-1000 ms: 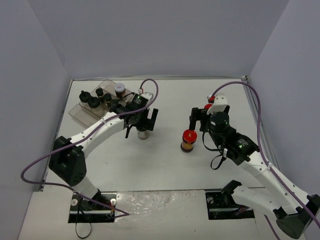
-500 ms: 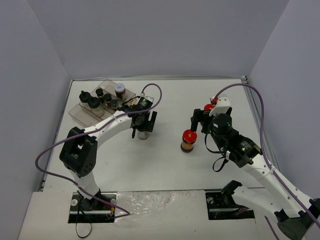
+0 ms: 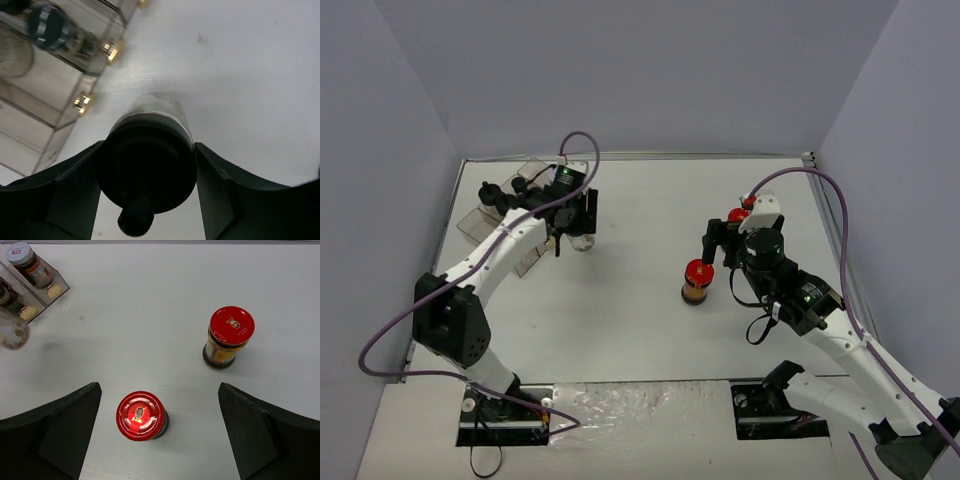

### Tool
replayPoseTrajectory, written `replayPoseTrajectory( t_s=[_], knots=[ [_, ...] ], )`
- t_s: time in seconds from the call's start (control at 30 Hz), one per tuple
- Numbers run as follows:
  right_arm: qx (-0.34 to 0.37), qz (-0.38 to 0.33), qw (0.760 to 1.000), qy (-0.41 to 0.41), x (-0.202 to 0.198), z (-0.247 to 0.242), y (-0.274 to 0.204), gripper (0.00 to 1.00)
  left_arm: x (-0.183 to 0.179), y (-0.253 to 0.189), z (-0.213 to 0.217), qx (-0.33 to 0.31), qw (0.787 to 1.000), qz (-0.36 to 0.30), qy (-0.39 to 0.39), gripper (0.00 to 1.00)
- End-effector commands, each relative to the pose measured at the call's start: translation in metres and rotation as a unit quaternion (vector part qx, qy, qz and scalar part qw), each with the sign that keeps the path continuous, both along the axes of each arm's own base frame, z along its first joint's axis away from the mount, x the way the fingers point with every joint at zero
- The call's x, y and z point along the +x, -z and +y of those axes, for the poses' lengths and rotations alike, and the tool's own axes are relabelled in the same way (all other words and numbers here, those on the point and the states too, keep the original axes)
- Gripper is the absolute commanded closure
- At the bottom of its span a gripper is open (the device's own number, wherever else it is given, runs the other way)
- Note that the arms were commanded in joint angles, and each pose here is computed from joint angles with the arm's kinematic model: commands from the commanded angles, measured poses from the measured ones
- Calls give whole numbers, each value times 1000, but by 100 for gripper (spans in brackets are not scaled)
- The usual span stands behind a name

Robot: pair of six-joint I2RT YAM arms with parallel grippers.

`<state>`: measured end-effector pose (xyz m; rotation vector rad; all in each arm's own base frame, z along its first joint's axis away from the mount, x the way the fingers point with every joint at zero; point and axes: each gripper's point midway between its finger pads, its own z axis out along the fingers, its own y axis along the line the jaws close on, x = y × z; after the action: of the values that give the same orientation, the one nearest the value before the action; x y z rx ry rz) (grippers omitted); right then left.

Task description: Organize the condiment bottles

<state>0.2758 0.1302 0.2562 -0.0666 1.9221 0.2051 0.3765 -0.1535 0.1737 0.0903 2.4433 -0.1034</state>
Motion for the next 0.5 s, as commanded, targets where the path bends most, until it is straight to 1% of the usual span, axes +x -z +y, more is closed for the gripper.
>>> replayPoseTrajectory(
  t_s=[0.0, 0.03, 0.1, 0.2, 0.33, 0.47],
  knots=[
    [11, -28, 999, 10, 8, -1, -18, 0, 21, -87, 61, -22, 993, -98, -66, 100],
    [10, -27, 1000, 10, 8, -1, -17, 0, 21, -86, 61, -23, 993, -97, -65, 100],
    [10, -28, 1000, 11, 8, -2, -18, 0, 30, -90, 83, -23, 991, -99, -91, 100],
    [9, -29, 999, 10, 8, -2, -19, 0, 39, -90, 99, -24, 989, -102, -109, 100],
    [9, -30, 999, 11, 7, -3, -19, 0, 57, -78, 119, -20, 987, -92, -131, 100],
    [10, -30, 999, 10, 7, -3, -19, 0, 76, -66, 128, -11, 986, -89, -141, 100]
  ],
)
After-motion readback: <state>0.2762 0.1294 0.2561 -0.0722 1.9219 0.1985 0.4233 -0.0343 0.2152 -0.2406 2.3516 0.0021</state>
